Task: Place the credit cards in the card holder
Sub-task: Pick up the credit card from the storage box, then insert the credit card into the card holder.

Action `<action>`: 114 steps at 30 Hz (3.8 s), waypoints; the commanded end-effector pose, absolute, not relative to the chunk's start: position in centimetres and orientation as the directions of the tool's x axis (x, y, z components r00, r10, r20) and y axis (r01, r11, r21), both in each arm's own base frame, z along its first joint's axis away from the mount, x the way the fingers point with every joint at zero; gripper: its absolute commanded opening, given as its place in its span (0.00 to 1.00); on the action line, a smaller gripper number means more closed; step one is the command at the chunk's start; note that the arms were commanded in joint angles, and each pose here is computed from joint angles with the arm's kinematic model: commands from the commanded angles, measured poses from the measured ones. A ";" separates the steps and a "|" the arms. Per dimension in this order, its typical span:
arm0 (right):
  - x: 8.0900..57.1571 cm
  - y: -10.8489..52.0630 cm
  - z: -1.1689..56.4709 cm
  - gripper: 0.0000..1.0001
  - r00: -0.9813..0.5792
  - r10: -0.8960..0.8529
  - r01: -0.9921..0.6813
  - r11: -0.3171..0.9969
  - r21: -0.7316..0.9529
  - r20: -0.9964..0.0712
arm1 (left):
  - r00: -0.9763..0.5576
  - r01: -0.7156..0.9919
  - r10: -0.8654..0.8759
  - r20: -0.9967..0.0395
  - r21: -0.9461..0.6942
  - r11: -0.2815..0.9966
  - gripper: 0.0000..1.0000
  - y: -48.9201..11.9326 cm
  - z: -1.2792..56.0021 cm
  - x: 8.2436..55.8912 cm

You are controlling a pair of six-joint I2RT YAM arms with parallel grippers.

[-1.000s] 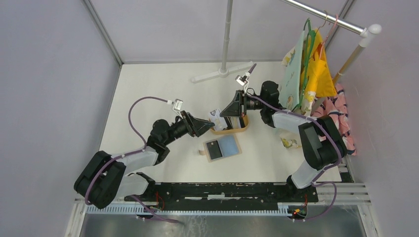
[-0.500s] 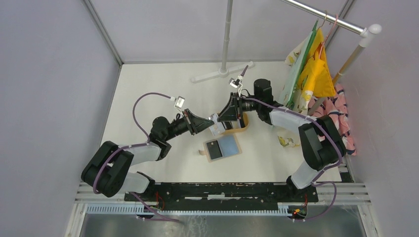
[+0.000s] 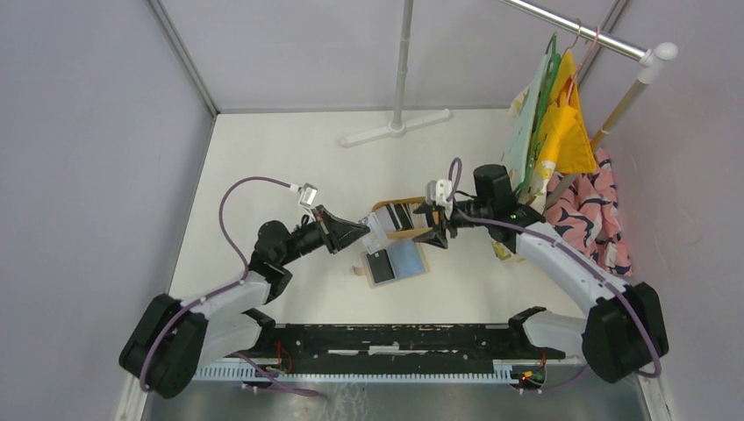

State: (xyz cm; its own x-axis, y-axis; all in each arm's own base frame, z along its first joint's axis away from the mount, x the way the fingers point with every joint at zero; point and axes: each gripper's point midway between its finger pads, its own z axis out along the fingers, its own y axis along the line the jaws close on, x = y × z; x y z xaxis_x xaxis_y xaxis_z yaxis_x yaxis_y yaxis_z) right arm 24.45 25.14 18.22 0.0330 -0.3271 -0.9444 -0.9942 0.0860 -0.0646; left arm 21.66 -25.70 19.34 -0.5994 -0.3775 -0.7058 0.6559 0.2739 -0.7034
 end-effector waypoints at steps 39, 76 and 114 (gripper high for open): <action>19.2 20.5 7.5 0.77 0.543 -0.442 -0.838 -0.238 -0.491 -0.714 | -0.524 0.632 -0.385 -0.760 -0.650 0.422 0.02 -26.5 14.0 20.3; 20.7 21.5 6.1 0.63 0.575 -0.532 -0.803 -0.224 -0.552 -0.621 | -0.763 0.223 -0.476 -0.436 -0.870 0.440 0.02 -28.8 8.4 19.9; 20.9 23.9 3.5 0.27 0.368 -0.711 -0.921 -0.193 -0.337 -0.599 | -0.748 0.128 -0.484 -0.454 -0.815 0.566 0.02 -27.7 6.8 21.8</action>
